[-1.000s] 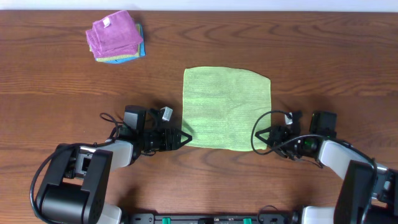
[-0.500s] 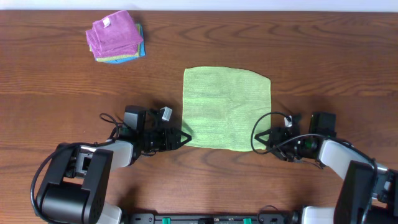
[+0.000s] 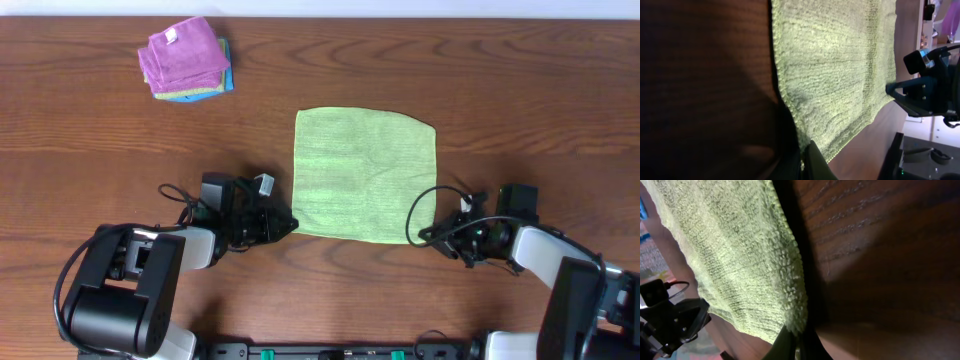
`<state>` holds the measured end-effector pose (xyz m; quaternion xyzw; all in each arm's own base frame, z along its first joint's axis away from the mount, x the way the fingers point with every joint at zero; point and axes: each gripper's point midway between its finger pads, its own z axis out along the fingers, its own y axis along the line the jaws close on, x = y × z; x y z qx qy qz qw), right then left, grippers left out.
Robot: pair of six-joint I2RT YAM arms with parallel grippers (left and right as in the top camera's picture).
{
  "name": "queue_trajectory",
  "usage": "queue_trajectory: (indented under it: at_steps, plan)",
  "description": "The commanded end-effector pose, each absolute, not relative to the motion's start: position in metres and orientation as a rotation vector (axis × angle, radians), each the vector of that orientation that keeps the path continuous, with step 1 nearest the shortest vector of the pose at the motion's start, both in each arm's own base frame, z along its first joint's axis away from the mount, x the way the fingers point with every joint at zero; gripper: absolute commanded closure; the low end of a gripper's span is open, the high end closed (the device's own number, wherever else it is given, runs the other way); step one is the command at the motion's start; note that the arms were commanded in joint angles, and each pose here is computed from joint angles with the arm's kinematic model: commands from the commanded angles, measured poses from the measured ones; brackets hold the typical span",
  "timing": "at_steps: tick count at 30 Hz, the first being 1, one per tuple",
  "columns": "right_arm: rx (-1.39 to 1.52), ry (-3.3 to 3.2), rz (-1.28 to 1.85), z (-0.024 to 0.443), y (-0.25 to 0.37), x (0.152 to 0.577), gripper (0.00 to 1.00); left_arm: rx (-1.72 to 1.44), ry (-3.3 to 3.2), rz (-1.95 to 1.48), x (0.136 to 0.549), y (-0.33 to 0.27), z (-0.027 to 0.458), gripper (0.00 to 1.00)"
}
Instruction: Fold the cloth
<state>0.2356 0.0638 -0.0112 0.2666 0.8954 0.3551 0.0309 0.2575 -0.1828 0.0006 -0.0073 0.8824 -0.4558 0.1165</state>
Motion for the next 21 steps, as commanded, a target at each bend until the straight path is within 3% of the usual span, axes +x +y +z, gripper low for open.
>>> queue_trajectory:
  at_steps: [1,7,21]
  plan:
    - [0.991,2.945,0.664,-0.059,0.031,0.194,0.98,-0.015,2.576,-1.301,0.261,-0.181,-0.003,0.94]
    - [0.972,2.919,0.704,-0.054,0.032,0.205,0.98,-0.146,2.484,-1.421,0.279,-0.189,0.019,0.94]
    - [0.781,2.834,0.746,-0.007,0.027,0.272,0.98,-0.002,2.307,-1.51,0.311,-0.205,0.064,0.94]
